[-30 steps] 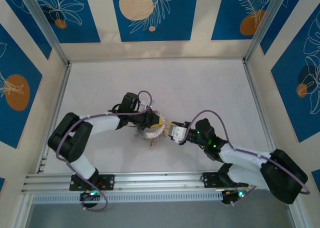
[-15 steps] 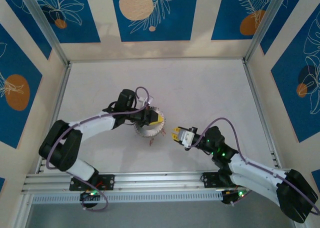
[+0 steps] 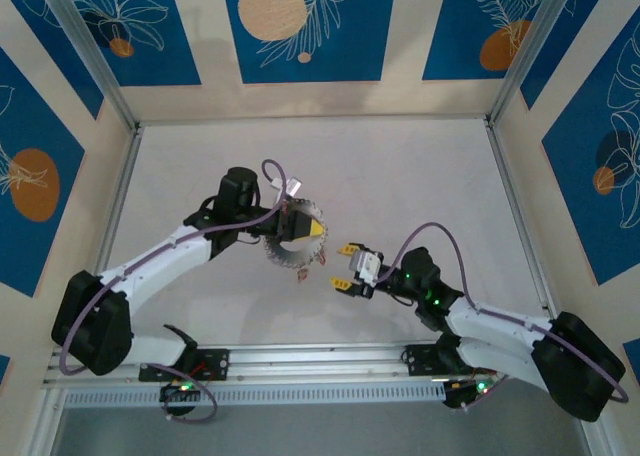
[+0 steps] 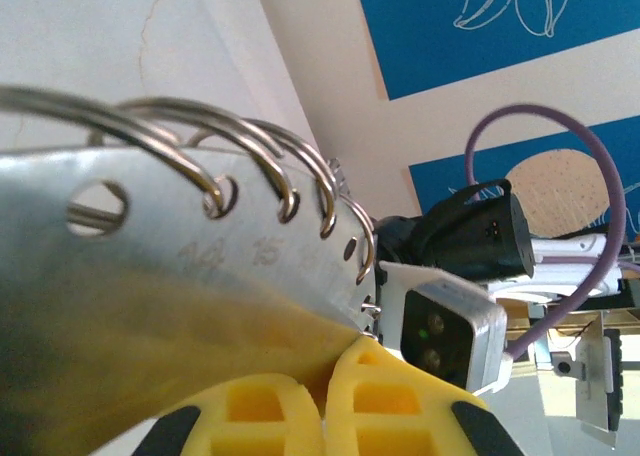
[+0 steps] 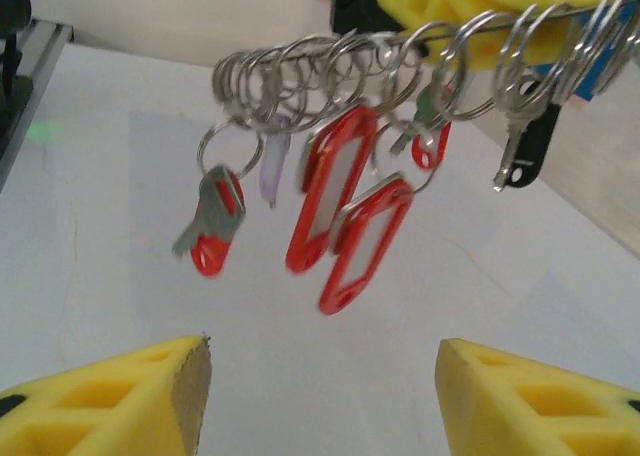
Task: Put the keys on the keyring
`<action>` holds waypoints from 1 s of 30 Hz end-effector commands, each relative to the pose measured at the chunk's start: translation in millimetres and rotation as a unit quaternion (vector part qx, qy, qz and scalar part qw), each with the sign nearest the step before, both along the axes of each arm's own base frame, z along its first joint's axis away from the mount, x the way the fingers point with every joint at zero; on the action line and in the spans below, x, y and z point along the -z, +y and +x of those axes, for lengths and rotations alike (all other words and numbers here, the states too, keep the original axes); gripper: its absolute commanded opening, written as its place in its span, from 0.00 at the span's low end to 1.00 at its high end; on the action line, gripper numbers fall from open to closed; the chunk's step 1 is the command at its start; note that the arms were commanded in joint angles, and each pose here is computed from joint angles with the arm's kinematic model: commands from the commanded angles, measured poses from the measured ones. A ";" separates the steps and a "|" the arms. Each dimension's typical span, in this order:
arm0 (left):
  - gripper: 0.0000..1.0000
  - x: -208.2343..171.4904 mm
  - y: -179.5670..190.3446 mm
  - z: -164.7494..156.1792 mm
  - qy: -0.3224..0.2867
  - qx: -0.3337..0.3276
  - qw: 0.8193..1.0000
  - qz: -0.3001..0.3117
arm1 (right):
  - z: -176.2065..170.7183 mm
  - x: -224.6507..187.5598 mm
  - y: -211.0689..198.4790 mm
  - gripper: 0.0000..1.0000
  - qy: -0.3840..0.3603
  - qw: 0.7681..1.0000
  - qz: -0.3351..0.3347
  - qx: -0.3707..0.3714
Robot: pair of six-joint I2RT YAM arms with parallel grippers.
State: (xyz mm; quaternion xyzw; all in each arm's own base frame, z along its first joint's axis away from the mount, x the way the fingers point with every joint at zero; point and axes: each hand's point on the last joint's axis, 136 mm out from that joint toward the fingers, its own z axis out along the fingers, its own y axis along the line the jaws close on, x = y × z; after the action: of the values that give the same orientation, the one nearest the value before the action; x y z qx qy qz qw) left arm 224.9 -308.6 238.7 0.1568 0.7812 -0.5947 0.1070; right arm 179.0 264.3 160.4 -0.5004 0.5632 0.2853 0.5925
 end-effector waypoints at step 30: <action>0.02 -53.5 11.7 -18.9 -0.092 0.046 0.995 -0.016 | -2.0 -38.8 31.0 0.12 -0.055 0.998 0.035 -0.026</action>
State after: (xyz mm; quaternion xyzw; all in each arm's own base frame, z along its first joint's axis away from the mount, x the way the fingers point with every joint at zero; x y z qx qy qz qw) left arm 211.4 -300.3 265.2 0.2120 0.7735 -0.5838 0.1263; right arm 180.8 295.4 193.5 -0.5009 0.5208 0.2901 0.6275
